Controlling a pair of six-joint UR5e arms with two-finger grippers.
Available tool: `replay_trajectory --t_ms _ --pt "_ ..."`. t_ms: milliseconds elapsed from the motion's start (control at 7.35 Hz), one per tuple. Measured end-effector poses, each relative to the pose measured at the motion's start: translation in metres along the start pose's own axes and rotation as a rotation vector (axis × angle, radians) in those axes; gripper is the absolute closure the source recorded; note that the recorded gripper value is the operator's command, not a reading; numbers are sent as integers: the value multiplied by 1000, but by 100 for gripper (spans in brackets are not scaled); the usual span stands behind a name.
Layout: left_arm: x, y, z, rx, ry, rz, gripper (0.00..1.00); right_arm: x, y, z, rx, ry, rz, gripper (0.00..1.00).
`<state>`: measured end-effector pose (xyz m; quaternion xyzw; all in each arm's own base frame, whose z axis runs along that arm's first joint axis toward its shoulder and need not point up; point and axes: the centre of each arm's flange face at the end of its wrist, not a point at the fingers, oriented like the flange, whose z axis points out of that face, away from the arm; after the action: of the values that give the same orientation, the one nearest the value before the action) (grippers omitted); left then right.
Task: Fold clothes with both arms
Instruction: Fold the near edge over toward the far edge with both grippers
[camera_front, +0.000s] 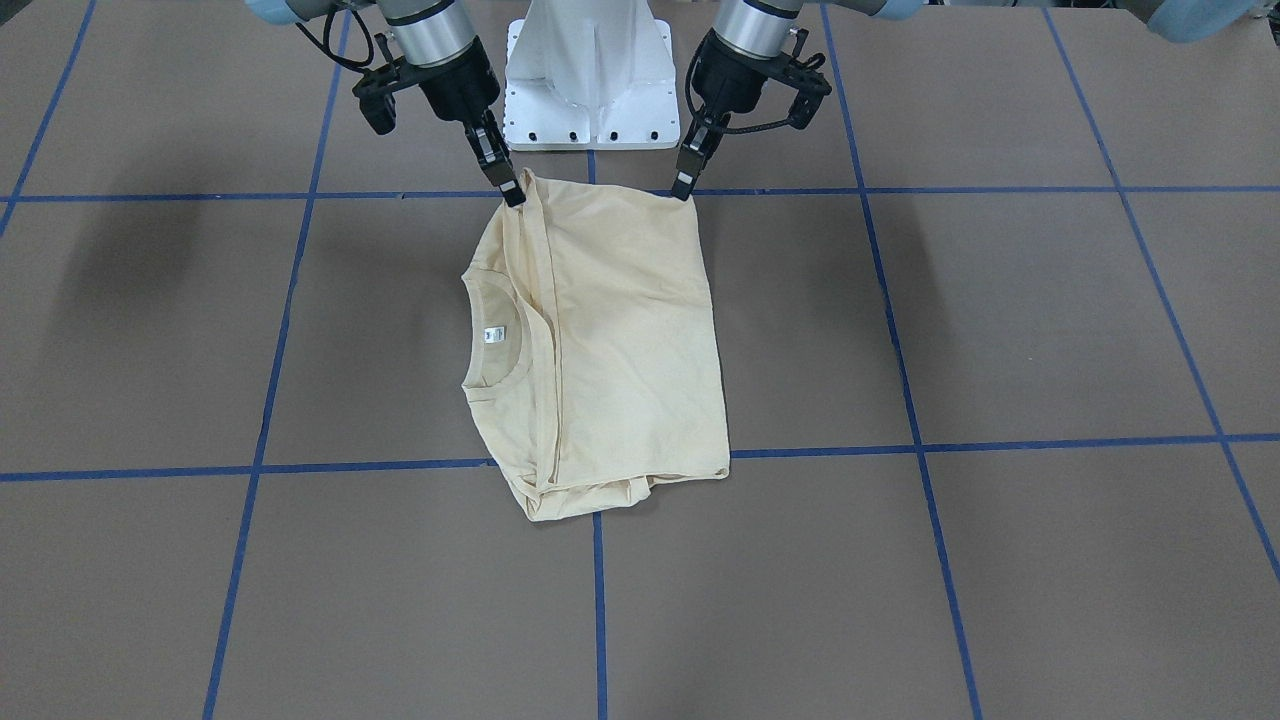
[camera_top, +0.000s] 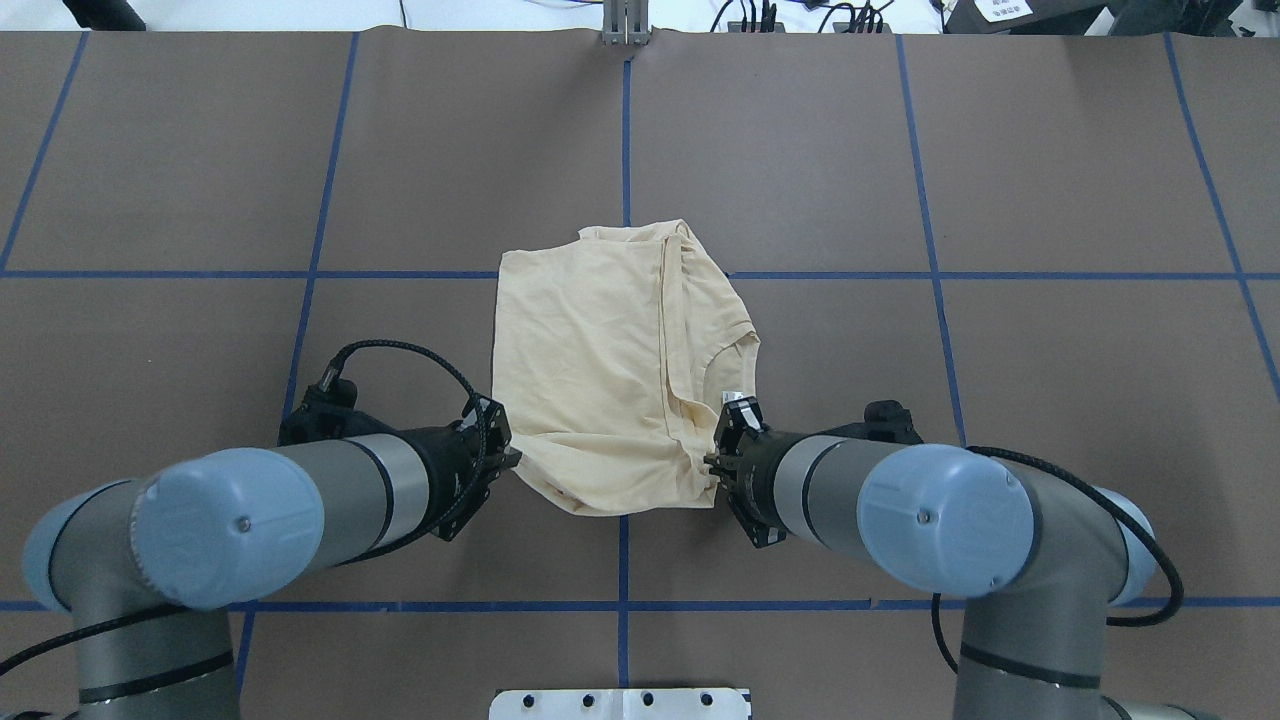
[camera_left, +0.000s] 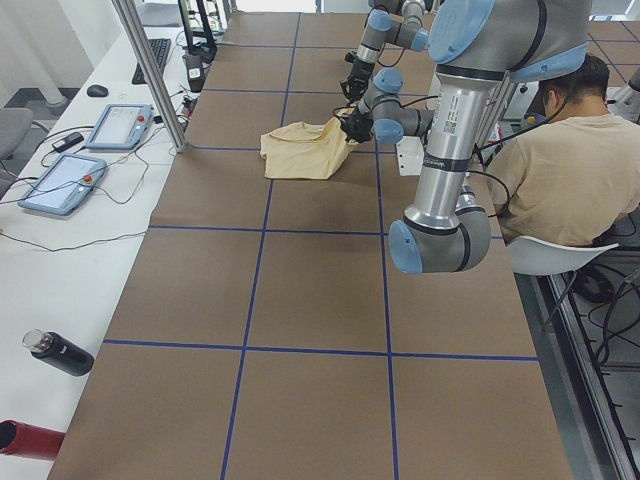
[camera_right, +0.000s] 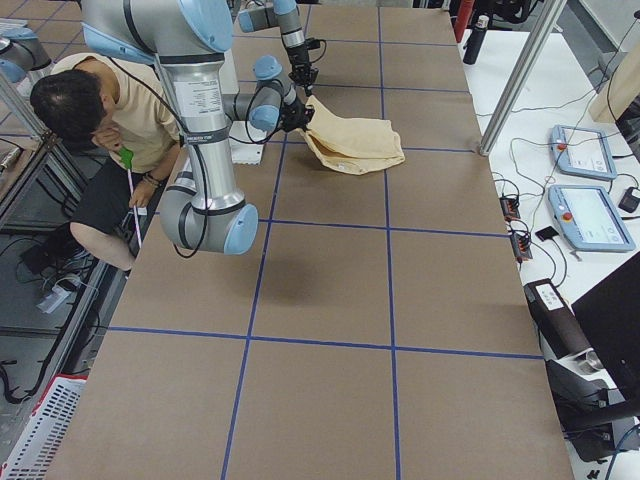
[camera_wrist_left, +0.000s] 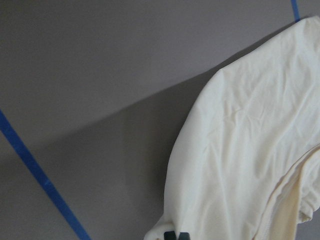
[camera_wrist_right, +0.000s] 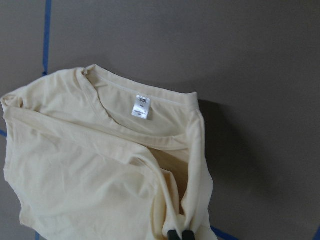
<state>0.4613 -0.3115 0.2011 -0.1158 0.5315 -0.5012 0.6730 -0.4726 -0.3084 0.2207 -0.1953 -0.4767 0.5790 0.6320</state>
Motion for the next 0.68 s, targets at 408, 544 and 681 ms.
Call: replay_trajectory --t_ms 408,544,681 --pt "84 -61 36 113 79 52 100 -100 -27 51 73 31 72 100" --pt "97 -78 52 134 89 64 100 -129 -27 69 93 41 77 100" --pt "108 -93 68 150 99 74 100 -159 -25 86 116 49 73 100"
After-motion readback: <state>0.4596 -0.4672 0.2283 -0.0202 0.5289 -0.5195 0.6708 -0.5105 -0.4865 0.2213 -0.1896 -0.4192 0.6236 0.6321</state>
